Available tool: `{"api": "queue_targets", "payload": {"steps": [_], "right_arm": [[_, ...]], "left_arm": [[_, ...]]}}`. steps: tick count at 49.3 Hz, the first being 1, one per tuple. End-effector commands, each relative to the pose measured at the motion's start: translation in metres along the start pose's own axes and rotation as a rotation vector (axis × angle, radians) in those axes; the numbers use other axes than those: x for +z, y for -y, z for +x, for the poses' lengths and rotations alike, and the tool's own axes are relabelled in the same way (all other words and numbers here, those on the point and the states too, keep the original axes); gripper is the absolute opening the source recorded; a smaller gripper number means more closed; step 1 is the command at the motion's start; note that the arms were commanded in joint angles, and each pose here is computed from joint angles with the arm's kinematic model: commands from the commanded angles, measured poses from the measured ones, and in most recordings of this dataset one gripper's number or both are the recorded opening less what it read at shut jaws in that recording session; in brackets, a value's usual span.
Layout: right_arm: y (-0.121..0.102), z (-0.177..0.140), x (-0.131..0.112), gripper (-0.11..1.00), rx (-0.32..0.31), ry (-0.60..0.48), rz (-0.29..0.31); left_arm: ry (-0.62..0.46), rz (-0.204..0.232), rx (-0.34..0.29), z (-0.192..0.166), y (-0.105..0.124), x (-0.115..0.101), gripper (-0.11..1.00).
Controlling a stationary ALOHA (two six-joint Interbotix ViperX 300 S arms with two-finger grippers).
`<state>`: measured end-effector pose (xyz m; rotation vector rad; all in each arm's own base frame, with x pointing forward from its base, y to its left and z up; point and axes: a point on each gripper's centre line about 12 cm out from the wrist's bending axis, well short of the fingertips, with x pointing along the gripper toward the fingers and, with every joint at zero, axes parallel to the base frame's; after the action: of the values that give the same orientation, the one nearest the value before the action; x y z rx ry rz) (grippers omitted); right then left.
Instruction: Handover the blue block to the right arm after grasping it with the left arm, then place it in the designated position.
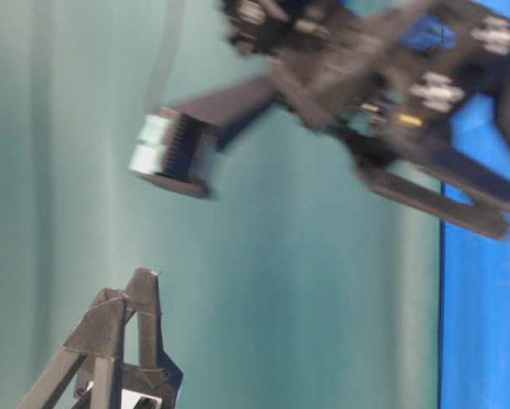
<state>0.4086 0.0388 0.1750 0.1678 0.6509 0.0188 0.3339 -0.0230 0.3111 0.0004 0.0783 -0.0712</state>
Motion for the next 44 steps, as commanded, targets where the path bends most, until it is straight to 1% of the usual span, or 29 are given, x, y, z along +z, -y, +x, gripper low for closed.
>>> {"api": "queue_targets", "payload": {"steps": [1, 6, 13, 24, 31, 38, 44], "right_arm": [[-0.006, -0.027, 0.027, 0.9, -0.006, 0.065, -0.005], [-0.005, -0.05, 0.04, 0.9, -0.028, 0.094, -0.002], [-0.004, -0.078, 0.051, 0.9, -0.056, 0.122, 0.004], [-0.001, -0.116, 0.061, 0.9, -0.098, 0.152, 0.009], [0.001, -0.141, 0.063, 0.9, -0.107, 0.185, 0.012], [0.002, -0.154, 0.06, 0.89, -0.105, 0.209, 0.005], [0.002, -0.155, 0.06, 0.89, -0.102, 0.214, 0.004]], "left_arm": [[0.034, 0.002, -0.004, -0.001, 0.001, 0.011, 0.93], [0.032, 0.0, -0.003, -0.001, 0.001, 0.011, 0.93], [0.031, 0.002, -0.004, -0.001, 0.001, 0.01, 0.93], [0.034, 0.002, -0.004, -0.001, 0.001, 0.011, 0.93], [0.035, 0.0, -0.003, -0.001, 0.001, 0.012, 0.93], [0.034, 0.002, -0.004, -0.001, 0.001, 0.011, 0.93], [0.032, 0.0, -0.003, -0.001, 0.001, 0.011, 0.93]]}}
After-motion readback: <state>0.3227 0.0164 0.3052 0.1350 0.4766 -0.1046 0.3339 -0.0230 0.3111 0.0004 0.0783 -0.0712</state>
